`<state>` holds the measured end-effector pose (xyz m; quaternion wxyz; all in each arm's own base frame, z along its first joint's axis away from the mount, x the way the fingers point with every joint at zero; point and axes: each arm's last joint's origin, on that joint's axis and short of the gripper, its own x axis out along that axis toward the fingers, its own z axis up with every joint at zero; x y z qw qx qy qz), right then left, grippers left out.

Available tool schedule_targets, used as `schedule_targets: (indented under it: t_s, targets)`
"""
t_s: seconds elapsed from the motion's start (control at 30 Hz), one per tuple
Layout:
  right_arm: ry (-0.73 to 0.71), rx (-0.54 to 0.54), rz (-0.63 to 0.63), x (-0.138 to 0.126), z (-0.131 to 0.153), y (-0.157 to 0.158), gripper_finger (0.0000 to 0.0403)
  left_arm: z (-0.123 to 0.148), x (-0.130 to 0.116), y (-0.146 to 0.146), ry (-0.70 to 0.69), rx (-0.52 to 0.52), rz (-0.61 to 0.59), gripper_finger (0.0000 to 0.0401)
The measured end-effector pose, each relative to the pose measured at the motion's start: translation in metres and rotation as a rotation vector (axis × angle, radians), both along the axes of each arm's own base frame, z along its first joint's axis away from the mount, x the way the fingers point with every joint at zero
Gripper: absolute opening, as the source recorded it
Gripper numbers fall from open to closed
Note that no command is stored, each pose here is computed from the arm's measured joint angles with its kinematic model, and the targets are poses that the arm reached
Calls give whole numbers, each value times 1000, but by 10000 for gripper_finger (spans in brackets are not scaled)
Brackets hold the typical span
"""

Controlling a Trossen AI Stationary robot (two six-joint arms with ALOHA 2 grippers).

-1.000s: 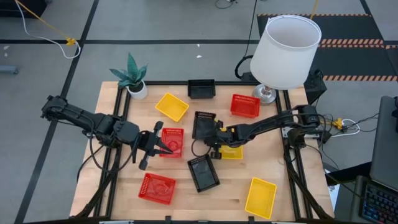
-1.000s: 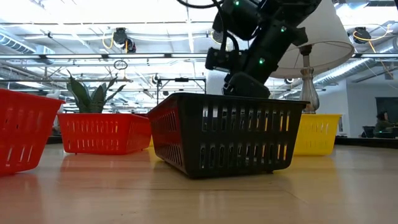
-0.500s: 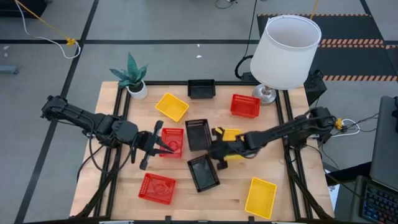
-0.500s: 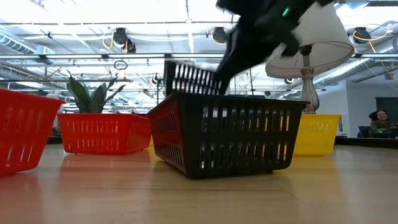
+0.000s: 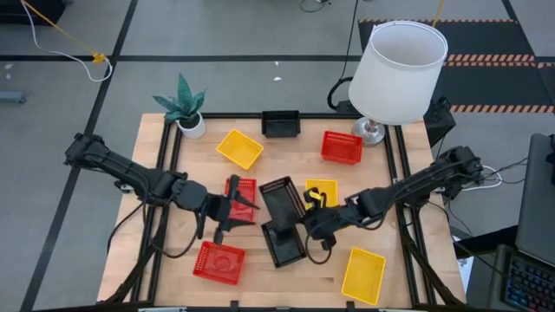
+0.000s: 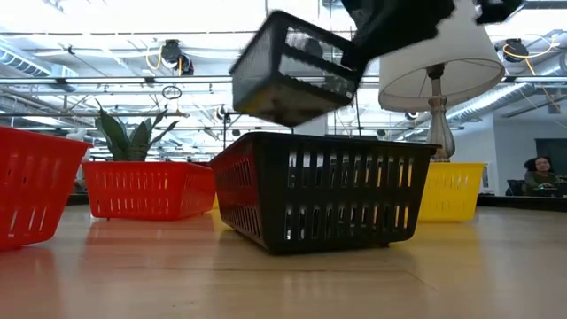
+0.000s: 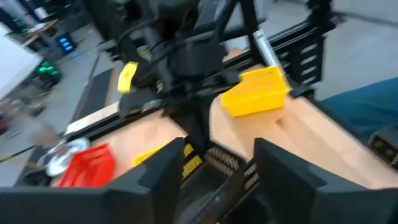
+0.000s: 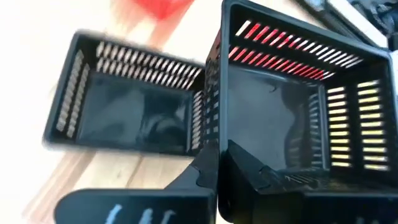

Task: Stack baskets by color
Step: Stack the center black basket on the top black basket

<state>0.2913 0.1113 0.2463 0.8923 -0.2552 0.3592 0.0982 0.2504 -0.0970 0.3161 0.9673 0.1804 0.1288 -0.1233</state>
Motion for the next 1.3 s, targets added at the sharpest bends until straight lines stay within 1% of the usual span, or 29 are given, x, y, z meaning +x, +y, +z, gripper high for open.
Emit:
schedule_targets:
  t_s: [0.1, 0.17, 0.23, 0.4, 0.6, 0.73, 0.83, 0.93, 1.13, 1.3]
  targets:
    - [-5, -56, 74, -1, 0, 5, 8, -11, 7, -6, 53, -7, -29, 235]
    - [-11, -89, 113, -2, 1, 6, 8, -17, 12, -9, 97, -16, -35, 242]
    - [-19, -102, 129, -1, 1, 7, 8, -19, 18, -12, 137, -2, -35, 243]
    - [-13, -106, 133, -2, 1, 7, 8, -15, 38, -19, 189, 21, -28, 243]
    - [-16, -136, 160, -1, 1, 7, 8, -37, 57, -23, 380, 107, -16, 244]
    - [-17, -137, 161, -1, 1, 7, 8, -46, 63, -20, 407, 158, -24, 243]
    - [-17, -137, 162, -1, 1, 7, 8, -46, 65, -16, 404, 167, -18, 239]
    - [-17, -137, 162, -1, 1, 7, 8, -47, 65, -13, 414, 177, -17, 213]
    - [-18, -136, 163, -1, 1, 7, 8, -51, 62, -10, 476, 205, -24, 121]
    - [-15, -137, 162, -1, 1, 7, 9, -52, 63, -2, 482, 229, -17, 56]
